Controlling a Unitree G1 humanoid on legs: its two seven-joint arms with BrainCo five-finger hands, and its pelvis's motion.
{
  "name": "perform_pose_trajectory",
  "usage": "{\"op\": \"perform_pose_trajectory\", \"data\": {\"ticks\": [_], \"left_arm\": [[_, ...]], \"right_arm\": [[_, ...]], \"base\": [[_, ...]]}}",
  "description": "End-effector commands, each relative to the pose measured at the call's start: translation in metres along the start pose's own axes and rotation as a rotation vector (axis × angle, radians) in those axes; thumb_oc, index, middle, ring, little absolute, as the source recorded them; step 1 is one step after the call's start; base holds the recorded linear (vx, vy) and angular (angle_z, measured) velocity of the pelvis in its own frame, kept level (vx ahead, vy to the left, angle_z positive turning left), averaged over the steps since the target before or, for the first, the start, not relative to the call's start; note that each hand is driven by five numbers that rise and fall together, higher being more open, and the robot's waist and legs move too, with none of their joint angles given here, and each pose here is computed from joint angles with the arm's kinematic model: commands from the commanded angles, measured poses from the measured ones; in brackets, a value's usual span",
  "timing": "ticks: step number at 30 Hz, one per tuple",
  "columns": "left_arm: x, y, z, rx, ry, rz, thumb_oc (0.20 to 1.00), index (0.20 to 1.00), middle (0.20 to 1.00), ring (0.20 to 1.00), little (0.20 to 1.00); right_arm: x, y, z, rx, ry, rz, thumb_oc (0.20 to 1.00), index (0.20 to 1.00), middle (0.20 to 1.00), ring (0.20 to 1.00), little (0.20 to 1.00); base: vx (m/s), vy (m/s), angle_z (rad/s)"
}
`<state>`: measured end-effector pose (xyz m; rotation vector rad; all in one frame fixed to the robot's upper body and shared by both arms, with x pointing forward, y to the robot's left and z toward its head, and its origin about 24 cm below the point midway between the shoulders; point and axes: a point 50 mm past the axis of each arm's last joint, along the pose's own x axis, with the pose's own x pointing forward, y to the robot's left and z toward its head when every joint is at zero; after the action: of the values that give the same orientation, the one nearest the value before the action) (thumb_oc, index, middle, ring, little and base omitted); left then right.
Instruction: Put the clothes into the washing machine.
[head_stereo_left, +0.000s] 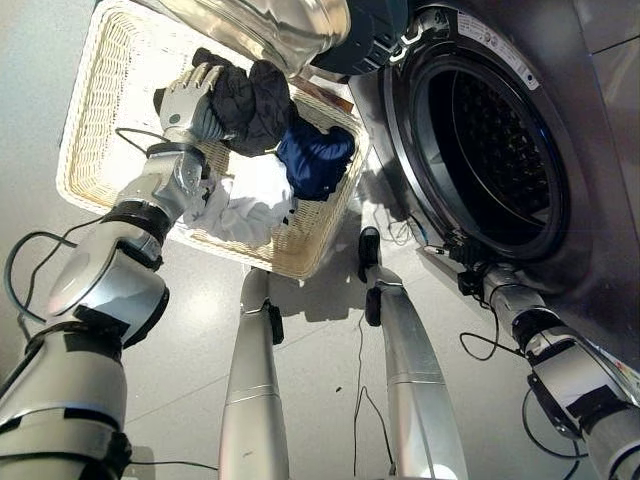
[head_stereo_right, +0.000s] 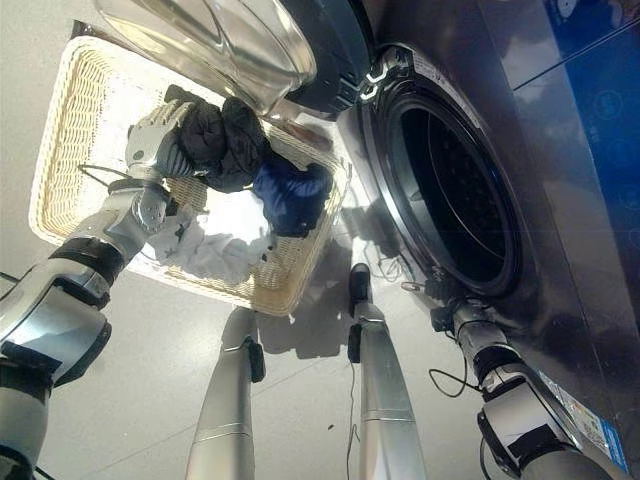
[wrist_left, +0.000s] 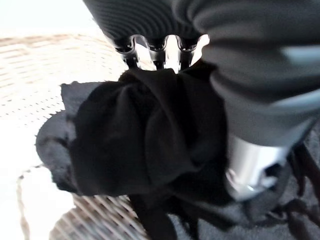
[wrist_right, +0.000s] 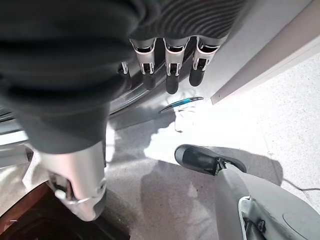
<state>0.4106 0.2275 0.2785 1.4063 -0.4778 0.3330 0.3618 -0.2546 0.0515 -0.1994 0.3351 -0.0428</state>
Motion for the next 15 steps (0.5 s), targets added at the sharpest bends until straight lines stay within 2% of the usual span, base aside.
{"op": "perform_pose_trajectory", "data": {"ticks": [1,15], "left_arm": [[0.009,0.003,0.026,-0.045,-0.094,-0.056,0.2,0.2,0.2,0.2,0.2],[0.004,-0.013,0.024,-0.058,-0.077,-0.147,0.2,0.2,0.2,0.2,0.2]], "right_arm": [[-0.002,-0.008,0.001,-0.017,-0.014,-0.015,1.0,1.0,1.0,1.0,1.0],[0.0,-0.001,0.015,-0.002,-0.102,0.009,1.0,1.0,1.0,1.0,1.0]], "base": [[0.0,0.0,0.0],[0.0,0.0,0.0]]}}
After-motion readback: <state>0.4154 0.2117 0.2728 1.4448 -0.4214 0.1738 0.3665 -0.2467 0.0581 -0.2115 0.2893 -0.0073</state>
